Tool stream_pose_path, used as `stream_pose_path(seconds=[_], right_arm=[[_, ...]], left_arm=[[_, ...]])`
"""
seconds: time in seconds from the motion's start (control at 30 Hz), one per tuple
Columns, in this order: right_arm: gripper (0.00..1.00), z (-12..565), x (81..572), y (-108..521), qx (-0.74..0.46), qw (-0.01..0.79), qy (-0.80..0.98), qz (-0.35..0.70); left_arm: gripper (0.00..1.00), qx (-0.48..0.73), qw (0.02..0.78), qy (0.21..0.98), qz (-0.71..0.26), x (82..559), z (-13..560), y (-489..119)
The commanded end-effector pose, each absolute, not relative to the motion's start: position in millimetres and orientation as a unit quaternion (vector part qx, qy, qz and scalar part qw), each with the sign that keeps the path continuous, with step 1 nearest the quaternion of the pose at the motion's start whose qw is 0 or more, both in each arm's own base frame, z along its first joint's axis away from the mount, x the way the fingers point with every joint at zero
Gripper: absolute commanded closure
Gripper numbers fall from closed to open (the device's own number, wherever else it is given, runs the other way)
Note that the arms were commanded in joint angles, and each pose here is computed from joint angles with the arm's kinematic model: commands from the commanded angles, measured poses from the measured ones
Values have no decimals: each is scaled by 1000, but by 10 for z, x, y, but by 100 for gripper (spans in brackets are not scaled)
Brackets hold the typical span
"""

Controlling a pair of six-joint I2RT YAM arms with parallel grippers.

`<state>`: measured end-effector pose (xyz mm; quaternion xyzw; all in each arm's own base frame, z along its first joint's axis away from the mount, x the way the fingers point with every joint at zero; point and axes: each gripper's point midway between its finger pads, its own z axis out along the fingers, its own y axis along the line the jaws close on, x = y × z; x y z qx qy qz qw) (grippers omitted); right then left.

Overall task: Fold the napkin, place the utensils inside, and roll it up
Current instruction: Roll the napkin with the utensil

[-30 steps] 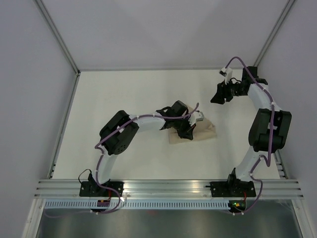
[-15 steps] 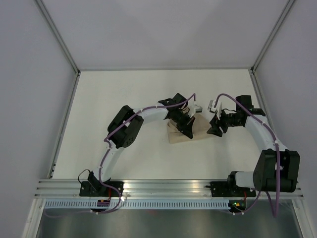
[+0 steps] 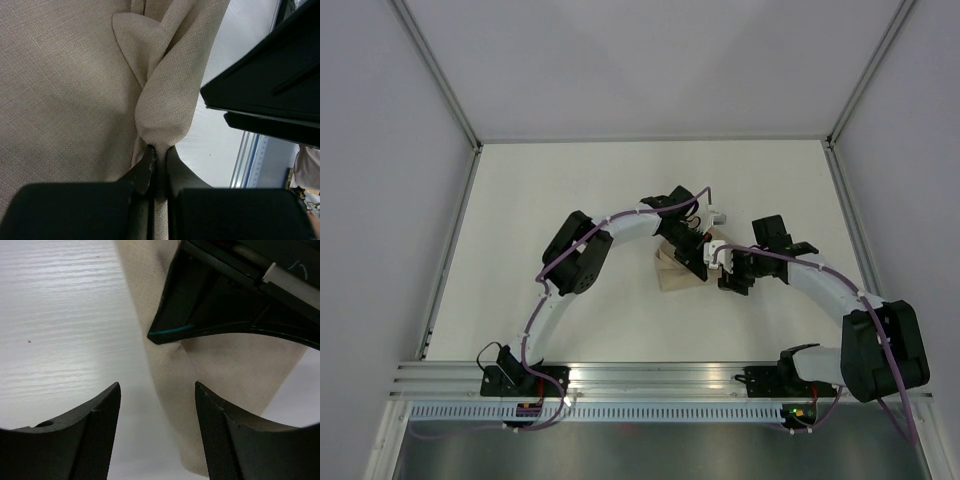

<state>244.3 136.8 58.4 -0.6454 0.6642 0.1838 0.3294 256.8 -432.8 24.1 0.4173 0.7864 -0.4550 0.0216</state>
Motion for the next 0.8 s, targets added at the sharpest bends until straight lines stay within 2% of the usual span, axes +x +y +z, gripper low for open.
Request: stream_pose_path(seconds=[0.0,0.4,0.5,0.57,0.7,0.73,0.77], right_arm=[[33,602,2715,1364,-660,360,645,135],[35,298,2676,1321,-679,317,649,133],[45,266,2671,1304,-678,306,655,135],[57,251,2653,1289,-678,295,658,140],[65,233,2668,1278,-681,264,665,154],[72,177,2613,1262,-679,243,672,167],[73,173,2607,1269,-678,237,674,175]], left_arm=[[98,364,-68,845,-385,2369,-253,-4020],[98,350,-75,848,-391,2397,-238,-4017],[98,343,-75,851,-391,2424,-238,-4008],[98,336,-78,853,-392,2437,-241,-4002],[98,324,-83,856,-395,2452,-239,-4001],[98,319,-84,857,-395,2466,-224,-4001],[97,317,-84,858,-395,2469,-228,-4002]])
